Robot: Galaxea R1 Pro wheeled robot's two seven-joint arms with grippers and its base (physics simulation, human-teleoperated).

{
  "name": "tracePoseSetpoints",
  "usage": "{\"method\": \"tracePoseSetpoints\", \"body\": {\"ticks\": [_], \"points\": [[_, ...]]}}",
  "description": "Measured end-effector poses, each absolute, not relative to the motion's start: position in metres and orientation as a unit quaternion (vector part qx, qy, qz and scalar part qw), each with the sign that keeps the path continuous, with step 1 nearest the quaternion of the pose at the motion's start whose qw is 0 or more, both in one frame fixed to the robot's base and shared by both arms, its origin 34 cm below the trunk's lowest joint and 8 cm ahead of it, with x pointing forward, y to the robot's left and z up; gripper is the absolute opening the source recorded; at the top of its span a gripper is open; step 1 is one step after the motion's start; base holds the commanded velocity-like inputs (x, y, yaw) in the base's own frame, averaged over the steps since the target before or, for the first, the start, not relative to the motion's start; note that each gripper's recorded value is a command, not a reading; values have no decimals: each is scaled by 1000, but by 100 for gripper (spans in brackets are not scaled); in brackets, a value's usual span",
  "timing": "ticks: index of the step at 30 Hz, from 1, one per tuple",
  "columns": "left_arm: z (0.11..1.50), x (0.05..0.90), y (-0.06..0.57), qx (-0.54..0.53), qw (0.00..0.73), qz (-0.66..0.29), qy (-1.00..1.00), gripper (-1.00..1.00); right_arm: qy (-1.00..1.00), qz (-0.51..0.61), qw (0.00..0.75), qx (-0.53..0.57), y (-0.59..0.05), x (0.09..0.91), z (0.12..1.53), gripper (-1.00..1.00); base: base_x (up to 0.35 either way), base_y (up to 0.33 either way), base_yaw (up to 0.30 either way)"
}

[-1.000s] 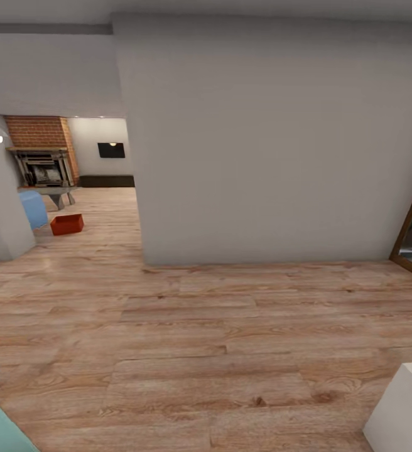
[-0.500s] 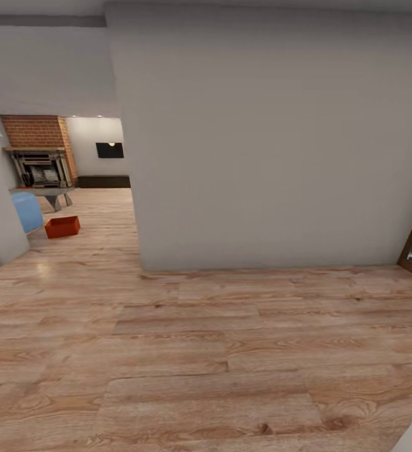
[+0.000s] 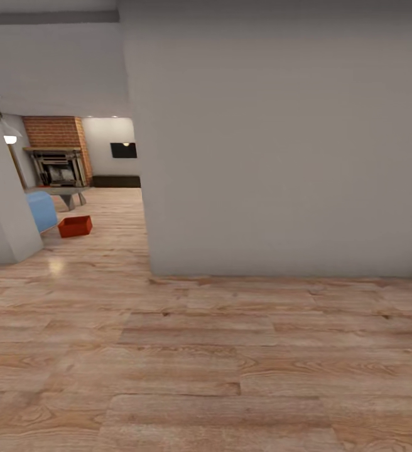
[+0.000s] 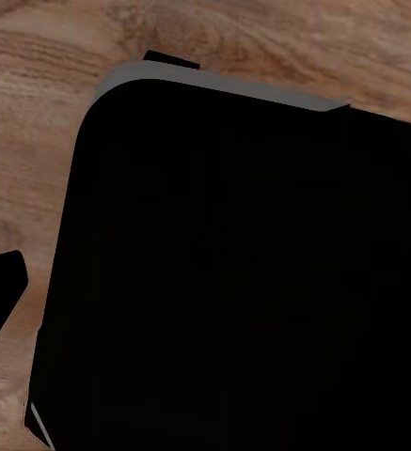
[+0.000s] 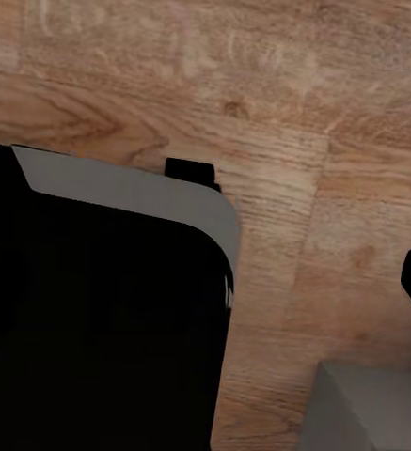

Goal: Move the two storage containers from the living room to the garage. In the garage, place one container on the floor and stack the other container on top of it (either order is fine).

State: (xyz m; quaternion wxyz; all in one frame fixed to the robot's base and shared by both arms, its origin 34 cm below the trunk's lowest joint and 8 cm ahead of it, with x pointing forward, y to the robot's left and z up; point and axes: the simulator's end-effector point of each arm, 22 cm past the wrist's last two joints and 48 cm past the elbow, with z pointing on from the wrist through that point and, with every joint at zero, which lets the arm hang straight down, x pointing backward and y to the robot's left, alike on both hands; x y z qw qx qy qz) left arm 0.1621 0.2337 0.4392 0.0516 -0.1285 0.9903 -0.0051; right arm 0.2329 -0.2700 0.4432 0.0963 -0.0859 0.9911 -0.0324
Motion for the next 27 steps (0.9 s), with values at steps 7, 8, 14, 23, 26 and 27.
{"method": "tracePoseSetpoints", "body": {"ticks": [7,8,14,23,26,27], "points": [[439,162,234,-129,52,-5,990,100,991,-32,96,-88,-270,233,443,100,322,0,274],[439,162,234,-129,52,-5,990,100,991,-32,96,-88,-270,233,443,100,322,0,274],[439,162,234,-129,52,-5,990,100,991,-32,96,-87,-270,233,443,100,322,0,274],[439,162,234,-129,52,-5,990,100,991,-33,96,-84,-270,233,443,100,322,0,275],[439,162,234,-129,52,-5,990,100,991,-33,96,-84,-270,233,443,100,322,0,276],[439,162,234,-129,52,-5,990,100,991,-33,96,-84,-270,233,443,100,322,0,276]]}}
